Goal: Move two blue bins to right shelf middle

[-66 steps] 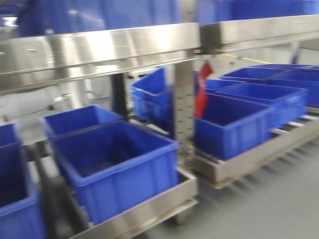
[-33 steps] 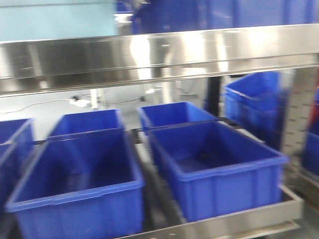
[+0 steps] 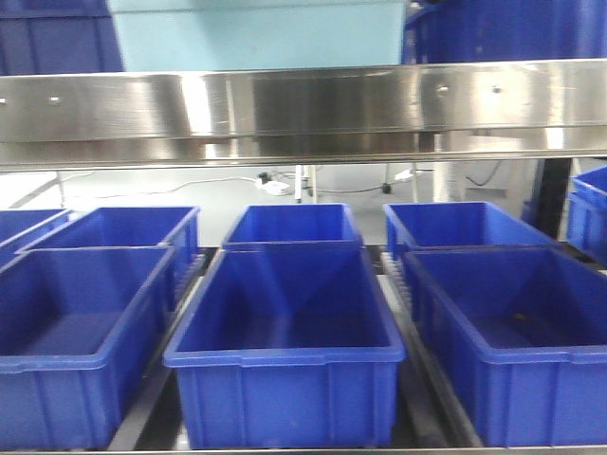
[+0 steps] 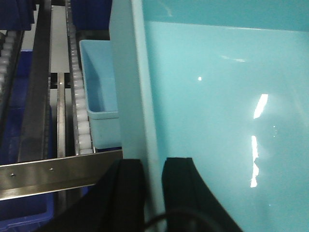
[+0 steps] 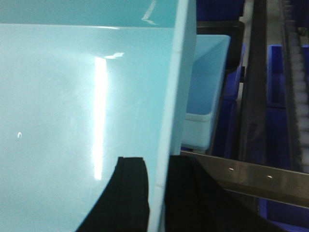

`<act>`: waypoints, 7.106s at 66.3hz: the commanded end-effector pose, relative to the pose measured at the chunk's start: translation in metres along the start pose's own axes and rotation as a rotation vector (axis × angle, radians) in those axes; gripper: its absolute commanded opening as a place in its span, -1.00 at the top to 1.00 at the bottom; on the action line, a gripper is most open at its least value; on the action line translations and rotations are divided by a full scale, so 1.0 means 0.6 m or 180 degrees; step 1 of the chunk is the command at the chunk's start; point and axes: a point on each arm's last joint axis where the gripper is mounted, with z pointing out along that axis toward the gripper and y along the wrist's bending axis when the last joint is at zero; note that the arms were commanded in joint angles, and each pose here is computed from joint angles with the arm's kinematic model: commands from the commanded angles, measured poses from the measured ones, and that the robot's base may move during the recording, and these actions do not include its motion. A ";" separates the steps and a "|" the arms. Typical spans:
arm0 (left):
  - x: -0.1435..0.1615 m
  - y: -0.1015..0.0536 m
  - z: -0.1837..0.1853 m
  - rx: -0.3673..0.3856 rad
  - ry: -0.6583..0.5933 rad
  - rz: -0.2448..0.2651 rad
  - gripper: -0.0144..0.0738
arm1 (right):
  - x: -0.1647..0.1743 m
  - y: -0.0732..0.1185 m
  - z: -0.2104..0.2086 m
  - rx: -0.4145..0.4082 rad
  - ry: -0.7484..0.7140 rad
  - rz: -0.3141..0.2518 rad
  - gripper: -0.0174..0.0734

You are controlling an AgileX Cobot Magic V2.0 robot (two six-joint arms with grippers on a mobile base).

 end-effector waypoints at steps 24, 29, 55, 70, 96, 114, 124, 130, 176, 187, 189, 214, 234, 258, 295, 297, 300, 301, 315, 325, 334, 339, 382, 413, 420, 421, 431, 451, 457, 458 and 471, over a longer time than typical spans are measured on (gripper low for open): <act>-0.011 0.005 -0.015 -0.0098 -0.0205 0.0083 0.92 | -0.012 -0.006 -0.021 0.0101 -0.0232 -0.0107 0.95; -0.011 0.005 -0.015 -0.0098 -0.0205 0.0083 0.92 | -0.012 -0.006 -0.021 0.0101 -0.0232 -0.0107 0.95; -0.011 0.005 -0.015 -0.0098 -0.0205 0.0083 0.92 | -0.012 -0.006 -0.021 0.0101 -0.0232 -0.0107 0.95; -0.011 0.005 -0.015 -0.0098 -0.0205 0.0083 0.92 | -0.012 -0.006 -0.021 0.0101 -0.0232 -0.0107 0.95; -0.011 0.005 -0.015 -0.0098 -0.0205 0.0083 0.92 | -0.012 -0.006 -0.021 0.0101 -0.0232 -0.0107 0.95; -0.011 0.005 -0.015 -0.0098 -0.0205 0.0083 0.92 | -0.012 -0.006 -0.021 0.0101 -0.0232 -0.0107 0.95; -0.011 0.005 -0.015 -0.0098 -0.0205 0.0083 0.92 | -0.012 -0.006 -0.021 0.0101 -0.0232 -0.0107 0.95; -0.011 0.005 -0.015 -0.0098 -0.0205 0.0083 0.92 | -0.012 -0.006 -0.021 0.0101 -0.0232 -0.0107 0.95; -0.011 0.005 -0.015 -0.0098 -0.0205 0.0083 0.92 | -0.012 -0.006 -0.021 0.0101 -0.0232 -0.0107 0.95; -0.011 0.005 -0.015 -0.0098 -0.0205 0.0083 0.92 | -0.012 -0.006 -0.021 0.0101 -0.0232 -0.0107 0.95; -0.011 0.005 -0.015 -0.0098 -0.0205 0.0083 0.92 | -0.012 -0.006 -0.021 0.0101 -0.0232 -0.0107 0.95; -0.011 0.005 -0.015 -0.0098 -0.0205 0.0083 0.92 | -0.012 -0.006 -0.021 0.0101 -0.0232 -0.0107 0.95; -0.011 0.005 -0.015 -0.0098 -0.0205 0.0083 0.92 | -0.012 -0.006 -0.021 0.0101 -0.0232 -0.0107 0.95; -0.014 0.005 -0.015 -0.0089 -0.0279 0.0085 0.92 | -0.014 -0.006 -0.021 0.0094 -0.0275 -0.0108 0.95; 0.047 0.029 0.103 -0.0289 0.0628 0.0082 0.92 | 0.049 -0.031 0.094 0.0259 0.0513 -0.0067 0.95; 0.053 0.030 0.108 -0.0296 0.0678 0.0079 0.92 | 0.056 -0.033 0.102 0.0266 0.0549 -0.0063 0.95; 0.059 0.032 0.113 -0.0302 0.0717 0.0077 0.92 | 0.063 -0.035 0.109 0.0275 0.0590 -0.0059 0.95; 0.062 0.032 0.115 -0.0305 0.0735 0.0075 0.92 | 0.066 -0.036 0.110 0.0278 0.0607 -0.0057 0.95; 0.080 0.039 0.128 -0.0378 0.0875 0.0109 0.92 | 0.081 -0.040 0.123 0.0297 0.0711 -0.0048 0.95; 0.080 0.040 0.128 -0.0385 0.0870 0.0114 0.92 | 0.081 -0.040 0.123 0.0297 0.0711 -0.0048 0.94; 0.081 0.040 0.128 -0.0385 0.0876 0.0114 0.81 | 0.083 -0.040 0.122 0.0304 0.0757 -0.0047 0.48; 0.082 0.040 0.128 -0.0388 0.0895 0.0113 0.59 | 0.083 -0.040 0.122 0.0304 0.0757 -0.0047 0.05; 0.071 0.041 0.080 -0.0502 0.0723 0.0227 -0.71 | 0.072 -0.033 0.074 0.0273 0.0589 -0.0061 -0.62; 0.134 0.055 0.132 -0.0539 0.1167 0.0207 -0.71 | 0.112 -0.038 0.125 0.0225 0.1214 0.0081 -0.62; 0.153 0.054 0.145 -0.0451 0.1230 0.0119 -0.71 | 0.136 -0.042 0.144 0.0208 0.1362 0.0138 -0.62; 0.157 0.055 0.148 -0.0453 0.1244 0.0118 -0.71 | 0.140 -0.043 0.146 0.0214 0.1387 0.0141 -0.62; 0.175 0.057 0.158 -0.0434 0.1333 0.0083 -0.71 | 0.183 -0.051 0.171 0.0197 0.1614 0.0242 -0.62; 0.200 0.055 0.188 -0.0284 0.1615 0.0044 -0.71 | 0.219 -0.051 0.196 0.0056 0.1633 0.0481 -0.62; 0.205 0.054 0.197 -0.0235 0.1682 0.0005 -0.71 | 0.216 -0.051 0.198 0.0053 0.1576 0.0482 -0.62; 0.205 0.054 0.198 -0.0230 0.1686 -0.0001 -0.71 | 0.216 -0.051 0.198 0.0053 0.1576 0.0482 -0.62; 0.207 0.054 0.201 -0.0225 0.1701 -0.0011 -0.60 | 0.215 -0.046 0.199 0.0021 0.1533 0.0485 -0.62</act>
